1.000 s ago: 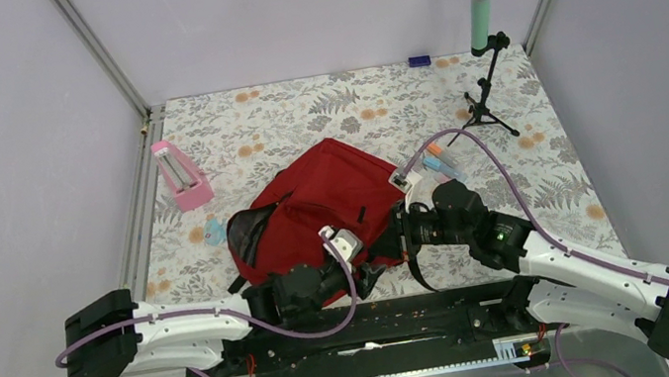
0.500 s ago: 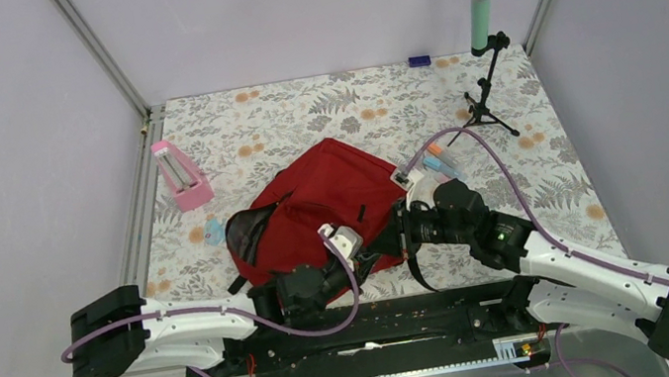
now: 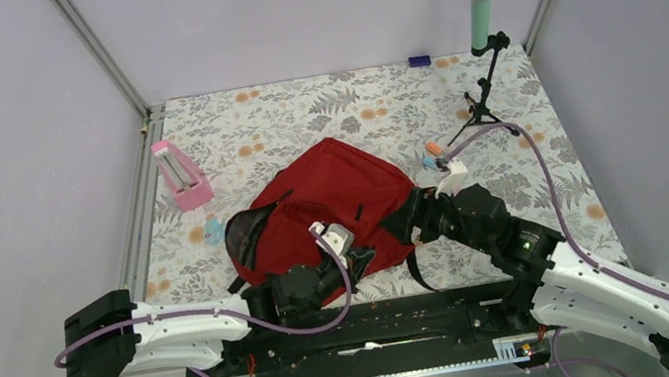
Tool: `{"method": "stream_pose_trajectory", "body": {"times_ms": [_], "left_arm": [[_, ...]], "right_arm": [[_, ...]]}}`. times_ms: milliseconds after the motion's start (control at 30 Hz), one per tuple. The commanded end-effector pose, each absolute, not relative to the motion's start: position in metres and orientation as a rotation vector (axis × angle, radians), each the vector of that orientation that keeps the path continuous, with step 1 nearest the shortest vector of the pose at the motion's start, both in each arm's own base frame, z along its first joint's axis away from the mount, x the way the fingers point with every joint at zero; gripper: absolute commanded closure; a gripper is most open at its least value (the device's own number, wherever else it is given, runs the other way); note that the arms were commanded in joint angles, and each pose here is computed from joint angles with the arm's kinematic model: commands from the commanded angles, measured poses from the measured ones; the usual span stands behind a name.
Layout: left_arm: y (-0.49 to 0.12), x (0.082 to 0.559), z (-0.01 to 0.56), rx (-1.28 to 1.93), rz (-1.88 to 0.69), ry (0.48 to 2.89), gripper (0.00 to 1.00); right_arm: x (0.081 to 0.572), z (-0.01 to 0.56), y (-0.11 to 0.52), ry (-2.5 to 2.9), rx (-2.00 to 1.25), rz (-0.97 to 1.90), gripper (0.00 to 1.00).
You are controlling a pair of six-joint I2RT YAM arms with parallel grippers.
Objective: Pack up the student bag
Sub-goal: Zip the student bag at the center of the board.
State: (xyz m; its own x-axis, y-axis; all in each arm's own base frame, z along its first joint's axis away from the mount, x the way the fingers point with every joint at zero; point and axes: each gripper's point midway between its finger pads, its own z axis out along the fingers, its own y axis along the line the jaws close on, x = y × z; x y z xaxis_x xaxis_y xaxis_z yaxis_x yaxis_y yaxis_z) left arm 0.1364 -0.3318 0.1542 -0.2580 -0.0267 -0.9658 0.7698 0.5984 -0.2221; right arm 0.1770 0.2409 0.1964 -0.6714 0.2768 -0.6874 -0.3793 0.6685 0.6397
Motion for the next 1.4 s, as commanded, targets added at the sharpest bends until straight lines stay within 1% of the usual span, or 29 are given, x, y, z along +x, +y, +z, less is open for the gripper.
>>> {"method": "stream_pose_trajectory", "body": {"times_ms": [0, 133, 267, 300, 367, 400, 633, 667, 733, 767, 833, 900, 933, 1167, 1367], "left_arm": [[-0.325, 0.141, 0.17, 0.527, -0.886, 1.659, 1.0], [-0.321, 0.14, 0.171, 0.51, -0.891, 1.68, 1.0], [-0.316, 0.141, 0.169, 0.477, -0.9, 1.681, 1.0], [-0.315, 0.141, 0.169, 0.471, -0.9, 1.68, 1.0], [-0.315, 0.141, 0.169, 0.469, -0.903, 1.681, 1.0], [-0.316, 0.14, 0.17, 0.471, -0.908, 1.68, 1.0], [-0.32, 0.14, 0.173, 0.482, -0.909, 1.677, 1.0], [-0.321, 0.14, 0.173, 0.487, -0.907, 1.677, 1.0], [-0.324, 0.14, 0.175, 0.498, -0.908, 1.673, 1.0], [-0.325, 0.14, 0.175, 0.505, -0.906, 1.672, 1.0], [-0.325, 0.141, 0.178, 0.504, -0.897, 1.674, 1.0], [-0.322, 0.144, 0.183, 0.485, -0.885, 1.669, 1.0], [-0.319, 0.146, 0.185, 0.467, -0.872, 1.67, 1.0], [-0.287, 0.157, 0.195, 0.369, -0.804, 1.636, 1.0], [-0.272, 0.151, 0.204, 0.392, -0.816, 1.605, 1.0]], "right_arm": [[0.2, 0.175, 0.196, 2.04, 0.254, 0.826, 0.19], [0.194, 0.149, 0.194, 2.06, 0.409, 0.898, 0.14], [0.191, 0.122, 0.201, 2.077, 0.487, 0.969, 0.13], [0.193, 0.118, 0.203, 2.07, 0.497, 0.985, 0.15], [0.194, 0.115, 0.211, 2.059, 0.481, 1.019, 0.23], [0.196, 0.114, 0.214, 2.059, 0.472, 1.026, 0.24], [0.207, 0.112, 0.234, 2.048, 0.462, 1.071, 0.25], [0.208, 0.111, 0.236, 2.047, 0.456, 1.075, 0.27], [0.211, 0.111, 0.24, 2.045, 0.445, 1.077, 0.39], [0.212, 0.11, 0.241, 2.046, 0.439, 1.074, 0.5], [0.215, 0.112, 0.242, 2.031, 0.431, 1.069, 0.78], [0.222, 0.115, 0.237, 2.005, 0.424, 1.022, 0.98], [0.226, 0.116, 0.232, 1.996, 0.439, 0.991, 1.0], [0.271, 0.13, 0.195, 1.96, 0.472, 0.841, 1.0], [0.31, 0.13, 0.193, 1.997, 0.454, 0.833, 1.0]]}}
